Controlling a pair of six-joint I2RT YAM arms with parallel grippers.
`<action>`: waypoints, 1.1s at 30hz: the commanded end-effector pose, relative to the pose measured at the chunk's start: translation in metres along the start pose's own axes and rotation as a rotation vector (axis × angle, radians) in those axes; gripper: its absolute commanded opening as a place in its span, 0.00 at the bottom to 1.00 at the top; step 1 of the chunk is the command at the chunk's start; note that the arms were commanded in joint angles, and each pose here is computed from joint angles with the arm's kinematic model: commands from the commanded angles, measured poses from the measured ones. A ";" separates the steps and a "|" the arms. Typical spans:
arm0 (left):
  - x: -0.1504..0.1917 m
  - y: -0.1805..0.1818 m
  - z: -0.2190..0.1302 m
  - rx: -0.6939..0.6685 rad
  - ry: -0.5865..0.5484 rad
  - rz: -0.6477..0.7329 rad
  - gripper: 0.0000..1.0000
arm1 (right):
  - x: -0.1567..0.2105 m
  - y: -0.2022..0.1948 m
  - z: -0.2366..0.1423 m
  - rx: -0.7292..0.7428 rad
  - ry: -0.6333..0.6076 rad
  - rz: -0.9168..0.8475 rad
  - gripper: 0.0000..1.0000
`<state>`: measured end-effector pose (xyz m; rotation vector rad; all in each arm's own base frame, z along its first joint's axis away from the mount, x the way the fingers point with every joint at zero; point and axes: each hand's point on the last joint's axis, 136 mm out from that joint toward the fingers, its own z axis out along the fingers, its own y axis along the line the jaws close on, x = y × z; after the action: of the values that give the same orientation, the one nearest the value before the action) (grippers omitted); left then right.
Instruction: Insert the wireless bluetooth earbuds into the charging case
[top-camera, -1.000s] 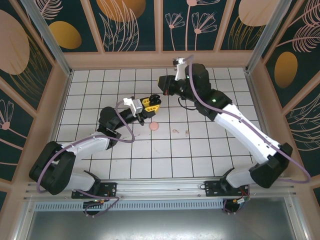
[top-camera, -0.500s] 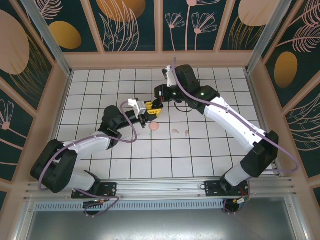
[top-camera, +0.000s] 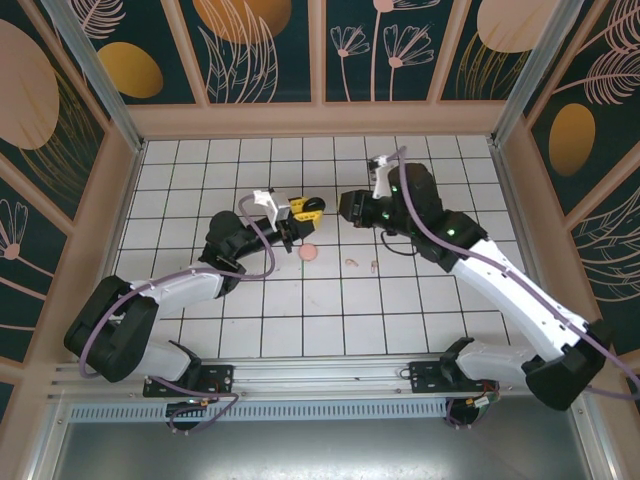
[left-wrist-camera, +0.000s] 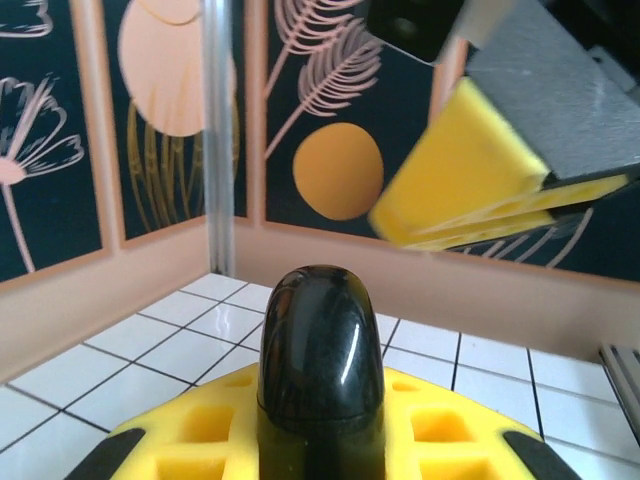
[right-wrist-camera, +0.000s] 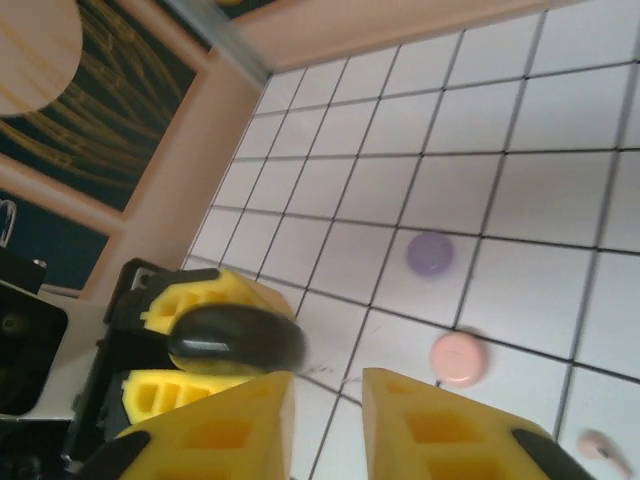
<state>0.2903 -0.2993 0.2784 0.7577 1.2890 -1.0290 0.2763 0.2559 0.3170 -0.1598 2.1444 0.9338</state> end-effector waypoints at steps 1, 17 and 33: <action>0.005 0.025 -0.008 -0.154 -0.005 -0.189 0.00 | -0.004 -0.021 -0.004 0.065 -0.060 0.051 0.33; 0.151 0.098 -0.075 -0.561 0.319 -0.746 0.00 | 0.078 -0.087 0.038 0.236 0.107 0.084 0.54; 0.225 0.090 -0.097 -0.597 0.517 -0.913 0.13 | 0.084 -0.074 0.077 0.264 0.163 0.011 0.59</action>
<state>0.3335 -0.2188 0.0403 -0.0740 2.3304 -1.0603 0.2831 0.2590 0.1650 -0.0791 2.4578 0.6475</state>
